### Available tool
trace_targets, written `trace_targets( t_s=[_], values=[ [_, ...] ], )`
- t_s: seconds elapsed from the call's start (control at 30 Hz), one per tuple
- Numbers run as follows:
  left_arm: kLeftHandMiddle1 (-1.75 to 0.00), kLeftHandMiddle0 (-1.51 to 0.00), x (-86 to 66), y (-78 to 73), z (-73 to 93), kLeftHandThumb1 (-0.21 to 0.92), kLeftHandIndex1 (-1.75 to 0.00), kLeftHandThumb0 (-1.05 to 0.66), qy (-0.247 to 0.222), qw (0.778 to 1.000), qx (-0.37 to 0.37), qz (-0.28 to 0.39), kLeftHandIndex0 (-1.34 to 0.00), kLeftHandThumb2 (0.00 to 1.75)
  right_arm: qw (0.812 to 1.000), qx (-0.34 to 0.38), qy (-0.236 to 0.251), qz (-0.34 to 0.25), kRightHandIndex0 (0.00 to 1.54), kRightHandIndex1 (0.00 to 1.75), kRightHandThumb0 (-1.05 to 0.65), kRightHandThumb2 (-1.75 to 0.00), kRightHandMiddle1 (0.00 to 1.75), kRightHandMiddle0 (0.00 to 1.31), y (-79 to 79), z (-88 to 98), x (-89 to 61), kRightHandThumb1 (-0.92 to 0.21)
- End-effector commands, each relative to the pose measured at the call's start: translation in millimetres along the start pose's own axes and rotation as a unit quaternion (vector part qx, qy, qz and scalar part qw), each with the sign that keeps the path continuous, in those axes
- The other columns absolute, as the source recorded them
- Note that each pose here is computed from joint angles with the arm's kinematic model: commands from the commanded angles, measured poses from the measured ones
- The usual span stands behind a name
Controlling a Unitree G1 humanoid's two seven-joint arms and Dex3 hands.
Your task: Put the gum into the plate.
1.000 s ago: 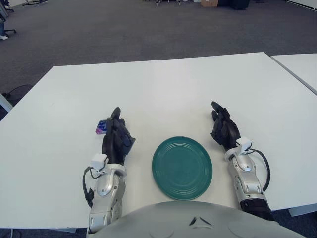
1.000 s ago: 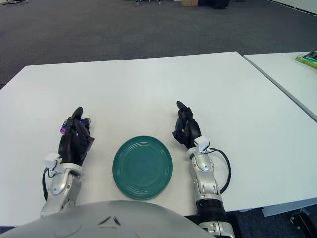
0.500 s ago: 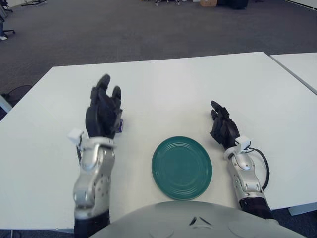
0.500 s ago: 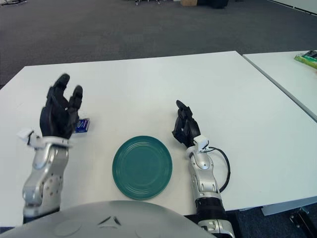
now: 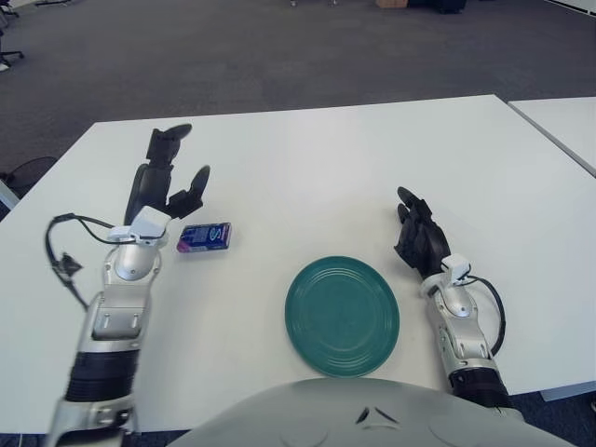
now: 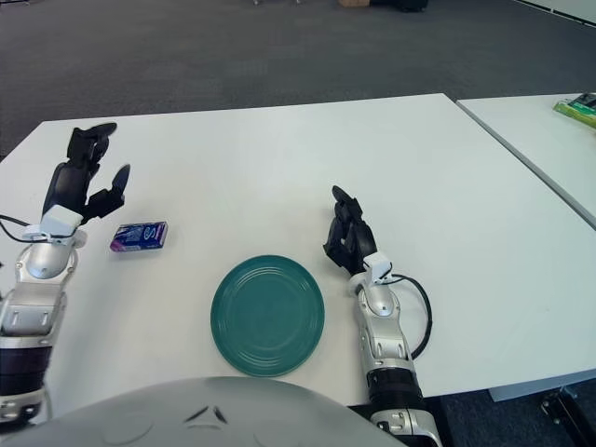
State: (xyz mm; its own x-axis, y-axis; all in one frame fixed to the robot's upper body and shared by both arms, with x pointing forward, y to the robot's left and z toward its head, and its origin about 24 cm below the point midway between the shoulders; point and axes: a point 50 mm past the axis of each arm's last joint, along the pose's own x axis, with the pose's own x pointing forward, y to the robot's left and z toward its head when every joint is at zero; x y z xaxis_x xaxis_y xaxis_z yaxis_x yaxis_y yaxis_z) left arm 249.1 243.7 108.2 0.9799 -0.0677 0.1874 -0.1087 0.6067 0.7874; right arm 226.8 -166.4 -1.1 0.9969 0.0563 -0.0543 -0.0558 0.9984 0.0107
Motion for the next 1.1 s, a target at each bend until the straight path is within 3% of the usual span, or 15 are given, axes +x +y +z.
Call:
trace_targets(
  t_s=[0.0,0.23,0.47,0.83,1.07],
  values=[
    [-0.03,-0.37,14.4,-4.0,-31.4,0.92,-1.16,-1.0,-0.017,0.964,0.215,-0.154,-0.04,0.42,0.997,0.011,0.081,-0.011,0.1,0.0,-0.64,-0.91,0.39,0.0,-1.2,-29.5,-12.1,-0.92],
    [-0.01,-0.29,15.4,-14.4,-57.4,0.92,-1.11,-1.04,0.002,0.944,0.248,-0.217,0.0,0.38,0.997,0.014,0.08,-0.012,0.1,0.0,-0.64,-0.91,0.39,0.0,-0.8,-31.1,-12.2,-0.92],
    [-0.01,-0.17,10.3,-24.5,-75.3,0.92,-0.87,-1.05,0.015,0.923,0.268,-0.274,0.0,0.39,0.996,0.017,0.084,-0.016,0.11,0.01,-0.64,-0.9,0.39,0.0,-2.7,-33.0,-12.6,-0.92],
    [0.0,-0.12,10.1,-38.4,-85.3,0.92,-0.75,-1.05,0.024,0.907,0.266,-0.326,0.0,0.39,0.996,0.014,0.087,-0.012,0.12,0.01,-0.65,-0.92,0.37,0.0,-7.5,-33.2,-12.2,-0.92],
    [0.0,-0.08,3.8,-61.2,-90.3,0.92,-0.68,-1.05,0.037,0.898,0.254,-0.357,0.0,0.38,0.996,0.013,0.089,-0.011,0.13,0.01,-0.65,-0.93,0.36,0.0,-8.6,-33.7,-11.3,-0.92]
  ],
)
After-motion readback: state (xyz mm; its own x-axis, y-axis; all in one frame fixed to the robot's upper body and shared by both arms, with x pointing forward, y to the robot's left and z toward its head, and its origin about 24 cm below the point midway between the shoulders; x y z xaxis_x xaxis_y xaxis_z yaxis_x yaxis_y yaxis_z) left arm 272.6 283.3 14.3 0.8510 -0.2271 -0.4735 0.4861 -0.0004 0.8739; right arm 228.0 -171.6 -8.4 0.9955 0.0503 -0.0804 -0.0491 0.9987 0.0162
